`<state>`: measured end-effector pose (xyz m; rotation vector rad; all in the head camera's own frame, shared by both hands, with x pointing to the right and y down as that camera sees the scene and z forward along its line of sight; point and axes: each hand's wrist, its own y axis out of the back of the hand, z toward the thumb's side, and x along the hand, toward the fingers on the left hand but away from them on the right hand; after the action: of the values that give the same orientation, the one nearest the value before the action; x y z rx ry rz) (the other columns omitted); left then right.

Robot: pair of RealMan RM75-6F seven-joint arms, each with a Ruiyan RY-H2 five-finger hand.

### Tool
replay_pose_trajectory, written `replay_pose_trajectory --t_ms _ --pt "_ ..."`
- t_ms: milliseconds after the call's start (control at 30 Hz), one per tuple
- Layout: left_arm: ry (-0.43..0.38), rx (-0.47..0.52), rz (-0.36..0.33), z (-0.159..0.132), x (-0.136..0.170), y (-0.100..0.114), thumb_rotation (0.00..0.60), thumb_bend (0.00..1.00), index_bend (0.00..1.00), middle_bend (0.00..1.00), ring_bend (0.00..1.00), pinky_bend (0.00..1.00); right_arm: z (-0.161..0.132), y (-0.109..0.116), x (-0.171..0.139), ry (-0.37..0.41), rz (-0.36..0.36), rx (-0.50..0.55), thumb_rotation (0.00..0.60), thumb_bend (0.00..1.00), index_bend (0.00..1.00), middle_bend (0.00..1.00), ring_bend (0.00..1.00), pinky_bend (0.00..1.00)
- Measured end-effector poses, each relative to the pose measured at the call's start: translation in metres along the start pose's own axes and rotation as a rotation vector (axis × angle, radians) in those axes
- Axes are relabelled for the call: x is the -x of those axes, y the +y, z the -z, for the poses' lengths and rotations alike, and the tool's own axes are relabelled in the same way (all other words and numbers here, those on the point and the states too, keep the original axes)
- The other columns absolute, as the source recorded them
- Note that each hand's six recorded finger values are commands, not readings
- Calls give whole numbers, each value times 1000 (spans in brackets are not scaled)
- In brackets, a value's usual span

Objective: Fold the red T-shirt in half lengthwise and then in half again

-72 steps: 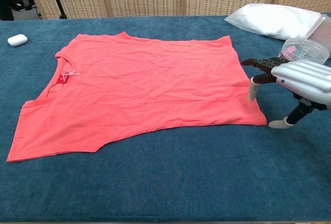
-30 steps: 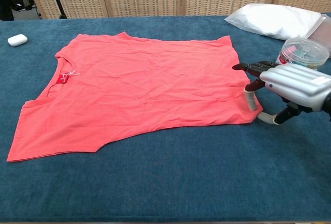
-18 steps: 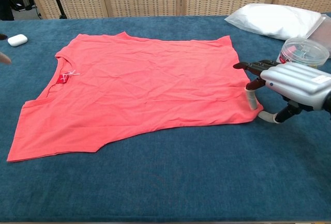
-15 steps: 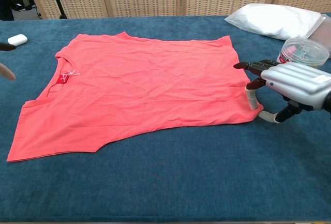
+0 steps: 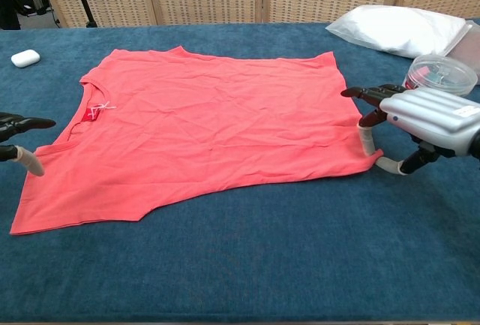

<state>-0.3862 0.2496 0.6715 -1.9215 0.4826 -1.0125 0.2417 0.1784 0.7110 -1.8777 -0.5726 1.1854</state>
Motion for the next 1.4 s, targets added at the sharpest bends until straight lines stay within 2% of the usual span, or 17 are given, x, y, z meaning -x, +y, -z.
replay_pose_trajectory --t_ms 733,1100,1400 --pt "-24 -8 32 -7 -3 -15 600 173 375 0 0 0 2 1 1 -8 1 0 600 414 547 0 0 0" --pt "-34 -2 35 -14 -8 -17 600 281 426 0 0 0 3 2 1 -9 3 2 600 414 547 0 0 0" --pt "-48 -6 49 -20 -11 -22 600 301 459 0 0 0 3 3 1 -11 4 5 600 414 547 0 0 0"
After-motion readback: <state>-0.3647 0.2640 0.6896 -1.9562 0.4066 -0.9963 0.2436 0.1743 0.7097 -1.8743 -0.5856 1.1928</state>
